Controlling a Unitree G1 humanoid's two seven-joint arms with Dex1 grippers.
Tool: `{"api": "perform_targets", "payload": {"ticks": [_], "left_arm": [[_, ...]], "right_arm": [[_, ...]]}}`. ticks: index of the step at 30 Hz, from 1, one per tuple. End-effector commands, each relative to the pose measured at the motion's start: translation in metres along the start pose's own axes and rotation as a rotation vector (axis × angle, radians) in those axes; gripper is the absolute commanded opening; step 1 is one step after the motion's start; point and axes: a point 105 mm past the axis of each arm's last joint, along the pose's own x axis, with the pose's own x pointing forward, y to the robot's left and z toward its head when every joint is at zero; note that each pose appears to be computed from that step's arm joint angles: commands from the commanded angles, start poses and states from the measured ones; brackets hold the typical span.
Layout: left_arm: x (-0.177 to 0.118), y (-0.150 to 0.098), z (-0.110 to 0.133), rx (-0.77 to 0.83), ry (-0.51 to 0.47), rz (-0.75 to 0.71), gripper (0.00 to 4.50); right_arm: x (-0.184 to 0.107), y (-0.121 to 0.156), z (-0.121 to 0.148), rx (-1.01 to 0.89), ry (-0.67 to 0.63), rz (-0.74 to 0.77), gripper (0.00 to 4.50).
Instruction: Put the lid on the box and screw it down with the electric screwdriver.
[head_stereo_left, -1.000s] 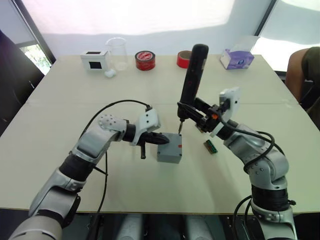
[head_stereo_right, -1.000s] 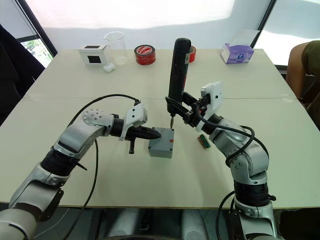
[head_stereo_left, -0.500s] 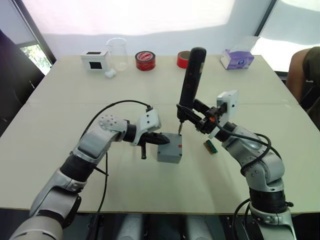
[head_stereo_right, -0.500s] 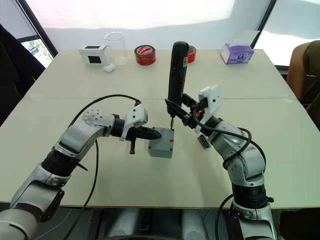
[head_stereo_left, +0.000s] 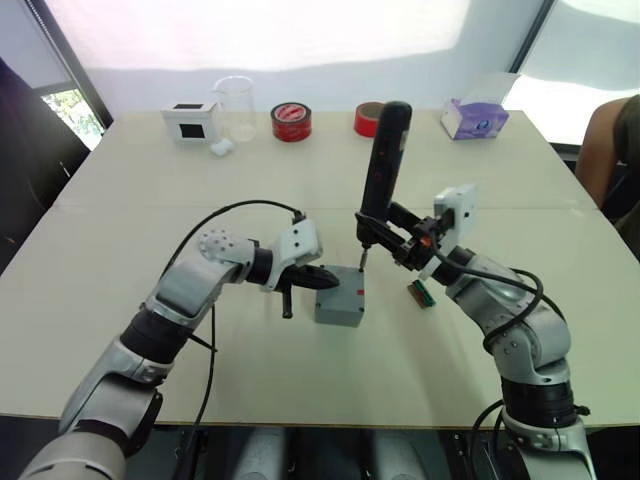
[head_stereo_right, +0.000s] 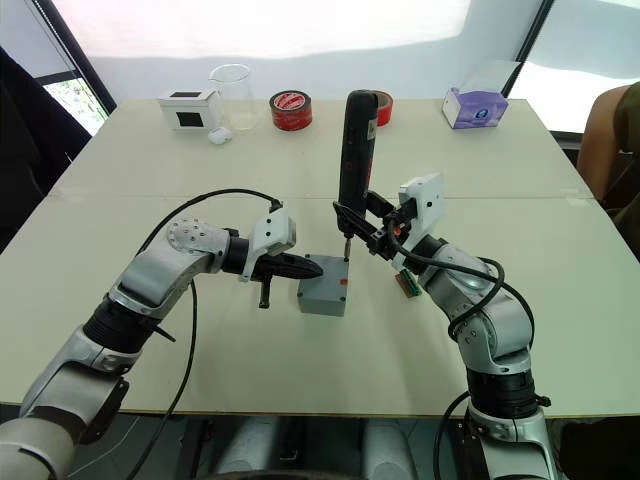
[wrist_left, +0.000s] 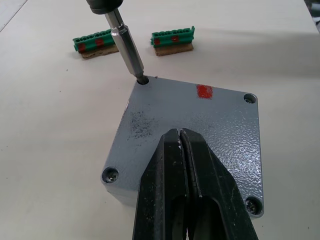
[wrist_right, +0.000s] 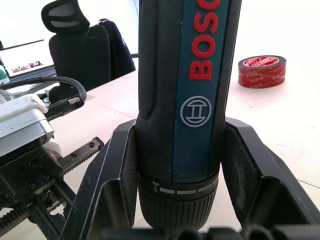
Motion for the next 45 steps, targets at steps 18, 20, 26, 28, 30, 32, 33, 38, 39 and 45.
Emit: {"api": "perform_targets", "payload": {"ticks": [18,20,26,28,30,32,33,38,39,45], "left_arm": [[0.003,-0.004,-0.01,-0.002,0.035,-0.007,0.0],[0.003,-0.004,-0.01,-0.002,0.035,-0.007,0.0],[0.003,-0.004,-0.011,-0.002,0.039,-0.009,0.0],[0.003,-0.004,-0.011,-0.002,0.039,-0.01,0.0],[0.004,-0.004,-0.011,-0.003,0.038,-0.011,0.0],[0.004,-0.004,-0.011,-0.003,0.037,-0.013,0.0],[0.004,-0.004,-0.011,-0.003,0.037,-0.013,0.0],[0.005,-0.004,-0.01,-0.003,0.035,-0.015,0.0],[0.005,-0.004,-0.01,-0.003,0.034,-0.015,0.0],[0.006,-0.005,-0.012,-0.008,0.033,-0.013,0.0]], "right_arm": [[-0.016,0.013,-0.072,0.031,0.238,0.007,1.77],[-0.016,0.012,-0.072,0.033,0.234,0.003,1.77],[-0.014,0.01,-0.071,0.032,0.219,-0.007,1.77],[-0.014,0.01,-0.07,0.032,0.216,-0.007,1.77],[-0.014,0.01,-0.07,0.031,0.213,-0.006,1.77],[-0.013,0.01,-0.07,0.032,0.211,-0.007,1.77],[-0.013,0.01,-0.07,0.032,0.211,-0.007,1.77],[-0.014,0.01,-0.069,0.031,0.207,-0.007,1.77],[-0.014,0.01,-0.068,0.031,0.206,-0.007,1.77],[-0.007,0.001,-0.038,0.025,0.11,-0.029,1.77]]}}
